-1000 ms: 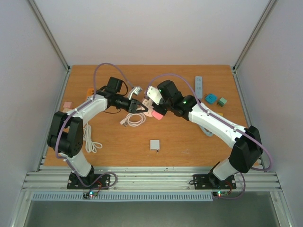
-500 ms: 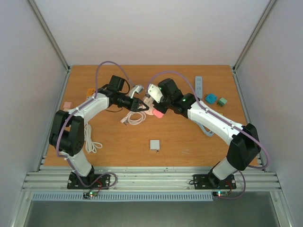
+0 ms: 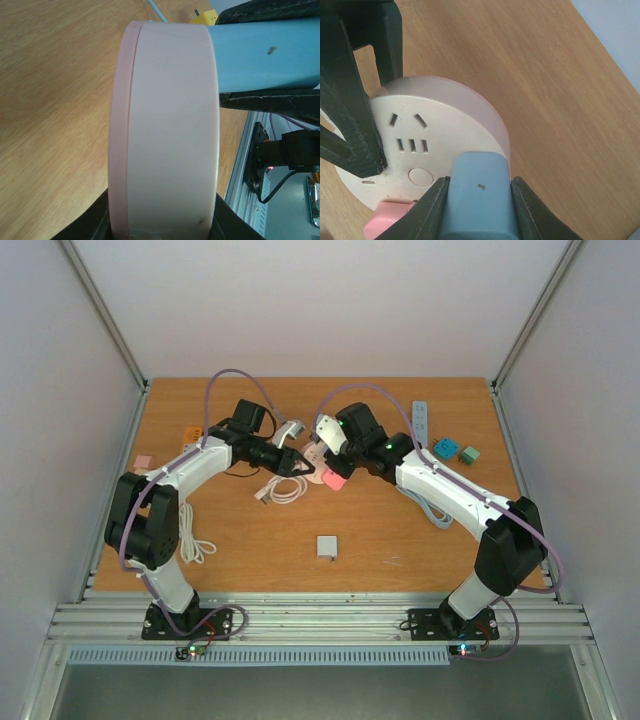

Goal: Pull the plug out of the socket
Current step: Remove the plug from the socket.

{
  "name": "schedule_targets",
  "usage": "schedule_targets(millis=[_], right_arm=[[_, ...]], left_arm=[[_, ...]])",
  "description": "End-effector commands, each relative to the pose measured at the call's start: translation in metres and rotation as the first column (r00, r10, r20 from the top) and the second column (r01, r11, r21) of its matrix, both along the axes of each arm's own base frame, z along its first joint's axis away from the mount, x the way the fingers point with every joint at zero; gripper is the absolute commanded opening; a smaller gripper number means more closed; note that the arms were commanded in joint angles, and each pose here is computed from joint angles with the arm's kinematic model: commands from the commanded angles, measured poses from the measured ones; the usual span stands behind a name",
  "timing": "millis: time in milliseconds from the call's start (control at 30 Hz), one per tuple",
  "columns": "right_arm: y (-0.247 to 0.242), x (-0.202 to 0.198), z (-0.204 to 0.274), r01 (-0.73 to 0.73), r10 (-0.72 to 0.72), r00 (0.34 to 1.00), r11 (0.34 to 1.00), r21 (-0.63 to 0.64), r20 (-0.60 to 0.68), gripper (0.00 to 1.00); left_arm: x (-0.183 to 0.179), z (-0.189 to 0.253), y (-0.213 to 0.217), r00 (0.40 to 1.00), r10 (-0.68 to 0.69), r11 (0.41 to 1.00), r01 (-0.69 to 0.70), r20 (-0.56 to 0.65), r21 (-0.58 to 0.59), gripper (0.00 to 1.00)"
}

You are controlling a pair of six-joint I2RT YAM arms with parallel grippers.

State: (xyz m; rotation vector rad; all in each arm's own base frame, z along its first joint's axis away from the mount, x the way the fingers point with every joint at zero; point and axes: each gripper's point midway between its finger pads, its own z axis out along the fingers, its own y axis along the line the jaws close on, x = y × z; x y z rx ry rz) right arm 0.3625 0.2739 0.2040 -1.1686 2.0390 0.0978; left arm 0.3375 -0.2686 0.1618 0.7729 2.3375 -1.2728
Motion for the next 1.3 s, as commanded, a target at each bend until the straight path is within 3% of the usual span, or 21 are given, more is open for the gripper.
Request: schedule_targets(millis=[0, 233, 500, 667, 800, 933, 1100, 1267], right_arm=[[-0.010, 0.001, 0.002, 0.034, -0.033, 0.999, 0.999, 0.003, -0.038, 0.01], [-0.014, 0.009, 0.002, 0.049, -0.045, 0.997, 0.996, -0.068, 0.065, 0.01], [-0.026, 0.020, 0.011, 0.149, -0.141, 0.981, 0.988, -0.047, 0.129, 0.01], [-0.021, 0.017, 0.009, 0.125, -0.121, 0.986, 0.992, -0.035, 0.112, 0.01], [-0.003, -0.004, 0.008, -0.005, 0.004, 0.999, 1.000, 0.028, 0.037, 0.01], [-0.007, 0.000, 0.010, 0.018, -0.019, 0.998, 1.000, 0.017, 0.061, 0.01], [-0.018, 0.010, 0.018, 0.076, -0.074, 0.988, 0.997, -0.006, 0.135, 0.01], [-0.017, 0.009, 0.017, 0.080, -0.078, 0.991, 0.997, -0.009, 0.107, 0.01]], left_arm=[[0.018, 0.003, 0.008, 0.996, 0.045, 0.998, -0.049, 0.074, 0.044, 0.00], [0.008, 0.007, -0.002, 1.000, -0.018, 0.999, 0.018, -0.010, -0.040, 0.01], [0.028, -0.012, 0.013, 0.995, 0.091, 0.991, -0.094, 0.034, 0.094, 0.00], [0.033, -0.017, 0.018, 0.990, 0.142, 0.980, -0.144, 0.026, 0.134, 0.01], [0.019, -0.004, 0.005, 0.998, 0.057, 0.998, -0.057, -0.011, 0.021, 0.00], [0.014, 0.003, 0.000, 0.999, 0.028, 0.999, -0.029, -0.041, -0.028, 0.01], [0.024, -0.005, 0.008, 0.996, 0.085, 0.996, -0.084, -0.038, 0.026, 0.00], [0.039, -0.023, 0.026, 0.985, 0.168, 0.967, -0.174, 0.048, 0.186, 0.01]])
